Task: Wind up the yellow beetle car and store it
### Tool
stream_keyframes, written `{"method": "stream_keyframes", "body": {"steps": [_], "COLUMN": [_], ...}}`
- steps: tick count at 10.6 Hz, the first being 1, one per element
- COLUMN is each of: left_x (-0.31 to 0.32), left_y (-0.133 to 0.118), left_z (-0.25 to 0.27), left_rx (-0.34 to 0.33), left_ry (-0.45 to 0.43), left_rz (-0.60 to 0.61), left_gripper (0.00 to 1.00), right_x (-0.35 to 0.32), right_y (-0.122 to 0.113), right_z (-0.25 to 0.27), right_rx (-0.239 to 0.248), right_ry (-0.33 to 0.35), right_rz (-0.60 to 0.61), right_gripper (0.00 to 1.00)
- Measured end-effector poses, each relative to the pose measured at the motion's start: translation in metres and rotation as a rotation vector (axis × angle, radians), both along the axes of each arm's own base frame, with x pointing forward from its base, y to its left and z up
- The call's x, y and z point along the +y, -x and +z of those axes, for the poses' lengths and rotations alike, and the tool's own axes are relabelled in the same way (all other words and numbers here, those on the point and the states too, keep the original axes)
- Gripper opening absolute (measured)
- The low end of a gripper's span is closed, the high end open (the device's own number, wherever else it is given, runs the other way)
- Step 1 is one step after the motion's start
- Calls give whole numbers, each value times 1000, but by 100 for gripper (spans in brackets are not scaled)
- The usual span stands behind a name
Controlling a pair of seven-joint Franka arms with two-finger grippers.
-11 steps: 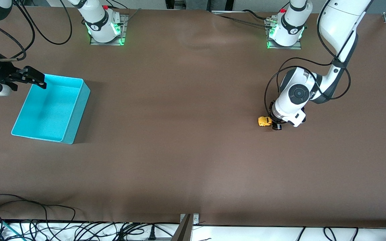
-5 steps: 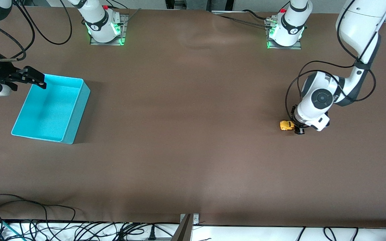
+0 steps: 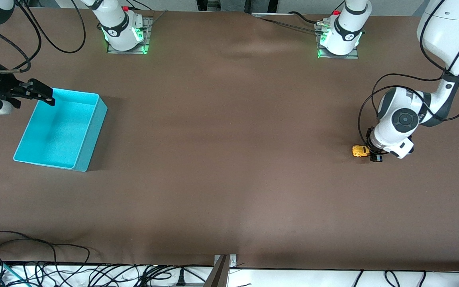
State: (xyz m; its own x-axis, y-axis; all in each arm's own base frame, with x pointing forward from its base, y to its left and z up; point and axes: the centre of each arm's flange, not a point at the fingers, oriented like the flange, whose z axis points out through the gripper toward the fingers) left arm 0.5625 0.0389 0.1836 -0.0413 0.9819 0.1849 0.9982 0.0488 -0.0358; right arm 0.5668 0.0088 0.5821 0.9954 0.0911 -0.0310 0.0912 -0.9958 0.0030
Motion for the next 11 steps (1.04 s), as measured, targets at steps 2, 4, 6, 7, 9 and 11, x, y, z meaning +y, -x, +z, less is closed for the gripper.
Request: {"method": "stream_keyframes", "body": {"steps": [2,4,6,7,9,11], "left_x": [20,29,31,31,31,31], "left_y": [-2,-2,-3,-3,-3,-3], "left_z": [0,0,0,0,0,0], "left_rx": [5,5,5,5,5,5], "left_ry": [3,4,4,4,4,4], "left_rz": [-17,-14,-12,-12,-12,-12], "left_gripper": [45,45,45,45,45,45], "right_x": [0,0,0,0,0,0], "right_y": [0,0,0,0,0,0], "right_z": [0,0,0,0,0,0], "right_rx": [0,0,0,0,0,0], "right_ry": [0,0,0,0,0,0], "right_rz": [0,0,0,0,0,0], "right_gripper": [100,100,100,100,100,100]}}
